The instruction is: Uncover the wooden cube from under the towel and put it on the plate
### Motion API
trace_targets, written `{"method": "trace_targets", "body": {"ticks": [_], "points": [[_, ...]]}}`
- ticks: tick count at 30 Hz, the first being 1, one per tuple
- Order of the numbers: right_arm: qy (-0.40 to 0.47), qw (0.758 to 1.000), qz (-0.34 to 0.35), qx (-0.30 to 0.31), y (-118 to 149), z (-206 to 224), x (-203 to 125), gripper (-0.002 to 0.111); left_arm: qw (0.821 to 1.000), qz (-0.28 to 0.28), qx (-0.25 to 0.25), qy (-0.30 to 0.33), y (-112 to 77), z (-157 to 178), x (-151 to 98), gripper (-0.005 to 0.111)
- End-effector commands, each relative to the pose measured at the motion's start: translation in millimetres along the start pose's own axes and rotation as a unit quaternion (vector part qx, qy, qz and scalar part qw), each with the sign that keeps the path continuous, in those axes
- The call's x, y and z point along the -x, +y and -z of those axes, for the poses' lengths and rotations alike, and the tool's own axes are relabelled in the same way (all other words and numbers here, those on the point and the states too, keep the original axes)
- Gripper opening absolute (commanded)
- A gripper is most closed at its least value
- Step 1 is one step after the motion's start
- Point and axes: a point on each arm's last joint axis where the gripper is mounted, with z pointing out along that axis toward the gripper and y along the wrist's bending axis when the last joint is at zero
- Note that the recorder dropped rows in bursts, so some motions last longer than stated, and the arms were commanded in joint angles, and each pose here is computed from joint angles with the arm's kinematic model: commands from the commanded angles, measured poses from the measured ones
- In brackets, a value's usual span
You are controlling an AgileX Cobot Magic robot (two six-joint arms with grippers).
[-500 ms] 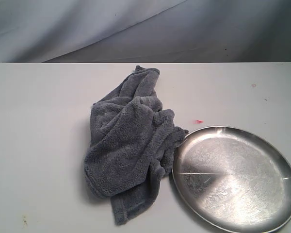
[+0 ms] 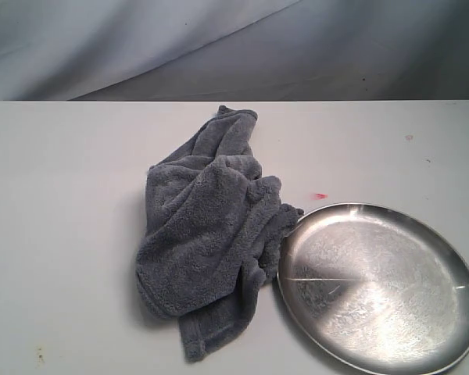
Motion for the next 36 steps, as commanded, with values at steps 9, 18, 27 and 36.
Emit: {"method": "trace_targets", "body": {"ticks": [9, 18, 27, 36], "points": [[-0.007, 1.0, 0.01, -0.004, -1, 0, 0, 0.0, 1.0, 0.002, -0.002, -0.001, -0.3, 0, -1, 0.0], [0.018, 0.988, -0.152, 0.005, 1, 0, -4, 0.0, 1.0, 0.002, -0.002, -0.001, -0.3, 0, -1, 0.0], [0.056, 0.975, -0.194, 0.092, 14, 2, -7, 0.0, 1.0, 0.002, -0.002, -0.001, -0.3, 0, -1, 0.0], [0.048, 0.971, -0.184, 0.146, 20, 6, 12, 0.0, 1.0, 0.002, -0.002, -0.001, -0.3, 0, -1, 0.0]]}}
